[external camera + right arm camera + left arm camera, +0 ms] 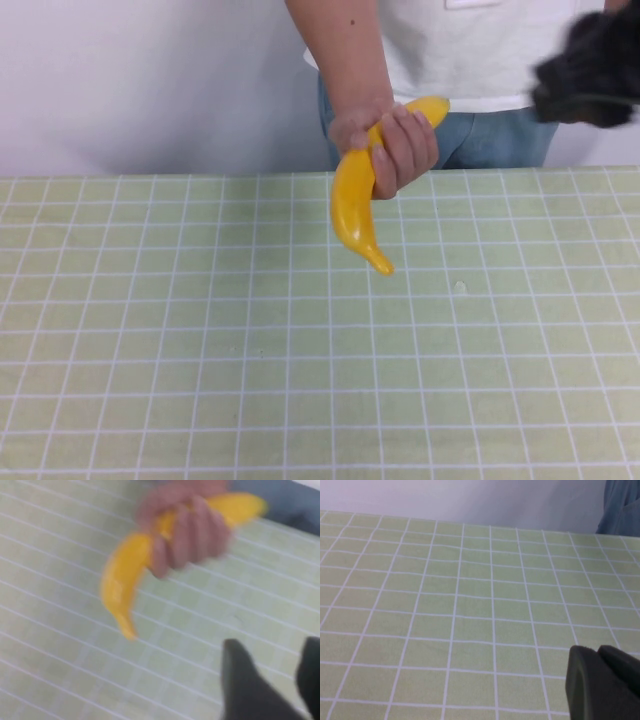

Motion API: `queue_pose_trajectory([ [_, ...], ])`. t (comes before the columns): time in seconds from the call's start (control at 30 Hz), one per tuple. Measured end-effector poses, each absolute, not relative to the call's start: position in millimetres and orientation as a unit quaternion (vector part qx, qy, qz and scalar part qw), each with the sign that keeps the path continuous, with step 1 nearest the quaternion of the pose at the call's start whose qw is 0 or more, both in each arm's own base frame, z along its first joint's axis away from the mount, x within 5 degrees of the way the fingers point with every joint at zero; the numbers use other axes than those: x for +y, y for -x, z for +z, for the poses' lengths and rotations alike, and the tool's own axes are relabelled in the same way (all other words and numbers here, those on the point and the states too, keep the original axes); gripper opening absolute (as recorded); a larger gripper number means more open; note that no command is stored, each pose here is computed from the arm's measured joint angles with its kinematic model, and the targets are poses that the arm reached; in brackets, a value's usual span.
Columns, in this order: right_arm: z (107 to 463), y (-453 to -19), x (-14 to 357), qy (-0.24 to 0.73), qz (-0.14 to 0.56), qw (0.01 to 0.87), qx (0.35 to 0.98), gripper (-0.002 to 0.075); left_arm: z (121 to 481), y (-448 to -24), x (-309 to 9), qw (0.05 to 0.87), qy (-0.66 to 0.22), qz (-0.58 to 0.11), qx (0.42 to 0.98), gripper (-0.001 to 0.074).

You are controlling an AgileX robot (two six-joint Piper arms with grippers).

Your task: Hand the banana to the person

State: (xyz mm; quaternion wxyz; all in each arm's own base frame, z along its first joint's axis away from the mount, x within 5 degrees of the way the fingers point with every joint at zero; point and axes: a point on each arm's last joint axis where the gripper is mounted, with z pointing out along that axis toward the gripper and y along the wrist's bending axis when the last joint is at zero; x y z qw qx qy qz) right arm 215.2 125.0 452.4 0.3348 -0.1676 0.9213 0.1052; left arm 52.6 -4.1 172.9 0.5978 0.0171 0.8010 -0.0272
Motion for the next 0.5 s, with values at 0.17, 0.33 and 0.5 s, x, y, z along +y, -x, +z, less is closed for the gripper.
queue_pose_trajectory([
  [0.17,467.9,-194.0,102.1,0.151,0.070,0.372,0.913,-0.0008,172.9,-52.6,-4.1,0.598,-0.017,-0.027,0.801,0.0001],
  [0.33,453.1,-169.2,86.3,0.147,0.074,0.395,0.904,-0.0008,172.9,-52.6,-4.1,0.598,-0.017,-0.027,0.801,0.0001],
  [0.5,407.0,-146.8,72.5,0.127,0.060,0.338,0.931,-0.0008,172.9,-52.6,-4.1,0.598,-0.017,-0.027,0.801,0.0001],
])
